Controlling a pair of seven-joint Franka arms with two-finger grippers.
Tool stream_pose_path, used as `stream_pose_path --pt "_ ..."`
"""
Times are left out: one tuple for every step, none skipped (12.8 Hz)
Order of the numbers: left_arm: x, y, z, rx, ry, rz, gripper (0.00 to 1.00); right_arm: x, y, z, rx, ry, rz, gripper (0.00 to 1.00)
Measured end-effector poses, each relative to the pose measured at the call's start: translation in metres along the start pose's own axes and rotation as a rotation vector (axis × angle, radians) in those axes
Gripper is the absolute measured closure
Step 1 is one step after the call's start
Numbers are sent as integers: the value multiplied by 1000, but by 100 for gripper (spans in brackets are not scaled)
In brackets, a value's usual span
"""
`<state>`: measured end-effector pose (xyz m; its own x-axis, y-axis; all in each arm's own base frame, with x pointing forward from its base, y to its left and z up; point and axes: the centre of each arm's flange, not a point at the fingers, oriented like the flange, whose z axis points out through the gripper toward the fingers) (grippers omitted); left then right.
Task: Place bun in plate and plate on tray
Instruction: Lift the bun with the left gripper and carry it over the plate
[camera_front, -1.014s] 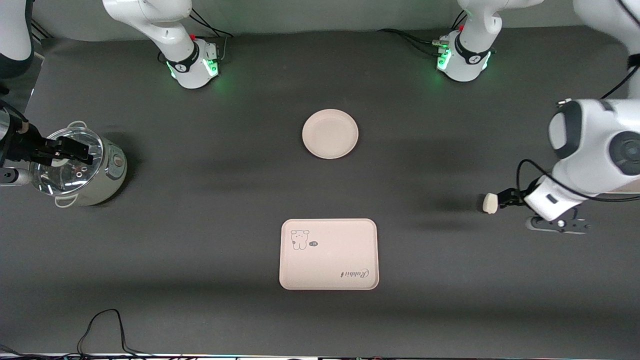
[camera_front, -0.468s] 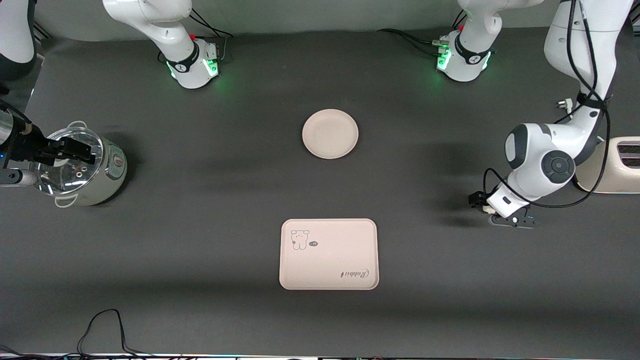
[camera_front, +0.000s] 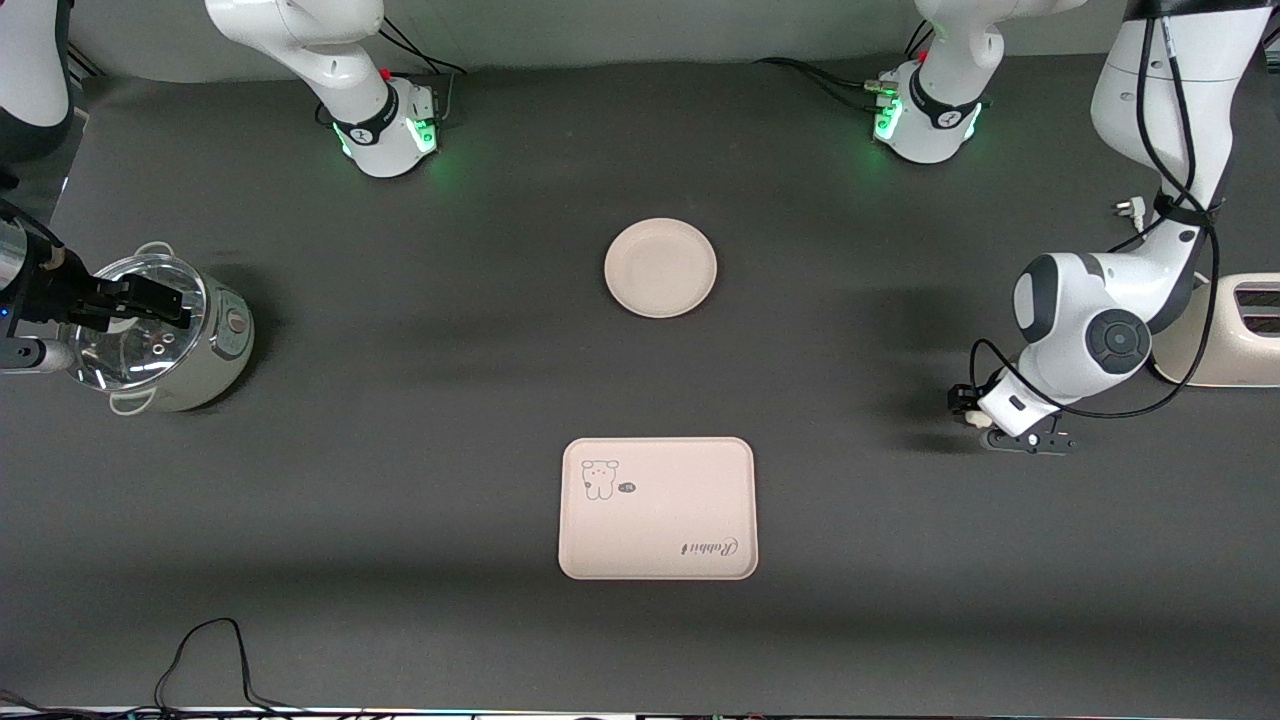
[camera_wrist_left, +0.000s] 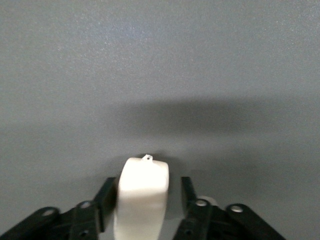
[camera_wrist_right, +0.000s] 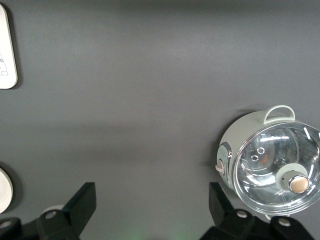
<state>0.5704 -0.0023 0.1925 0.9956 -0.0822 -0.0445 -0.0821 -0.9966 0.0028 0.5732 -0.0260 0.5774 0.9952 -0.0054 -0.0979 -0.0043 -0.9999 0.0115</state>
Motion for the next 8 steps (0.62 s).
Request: stream_pose_path --pt "0 0 0 0 0 0 56 0 0 1 0 -1 0 0" --pt "0 0 0 0 1 1 67 0 0 1 0 -1 0 0" --pt "1 1 -2 0 3 1 76 1 0 1 0 2 0 0" --pt "3 1 -6 0 11 3 81 1 0 1 0 6 0 0" --pt "5 3 -14 1 19 6 85 1 0 2 0 7 0 0" --pt "8 7 -29 2 12 11 87 1 1 3 0 7 1 0" --pt "12 13 -52 3 -10 21 91 2 2 3 0 8 4 0" --pt "17 24 -84 7 -45 32 92 2 4 3 0 8 7 0"
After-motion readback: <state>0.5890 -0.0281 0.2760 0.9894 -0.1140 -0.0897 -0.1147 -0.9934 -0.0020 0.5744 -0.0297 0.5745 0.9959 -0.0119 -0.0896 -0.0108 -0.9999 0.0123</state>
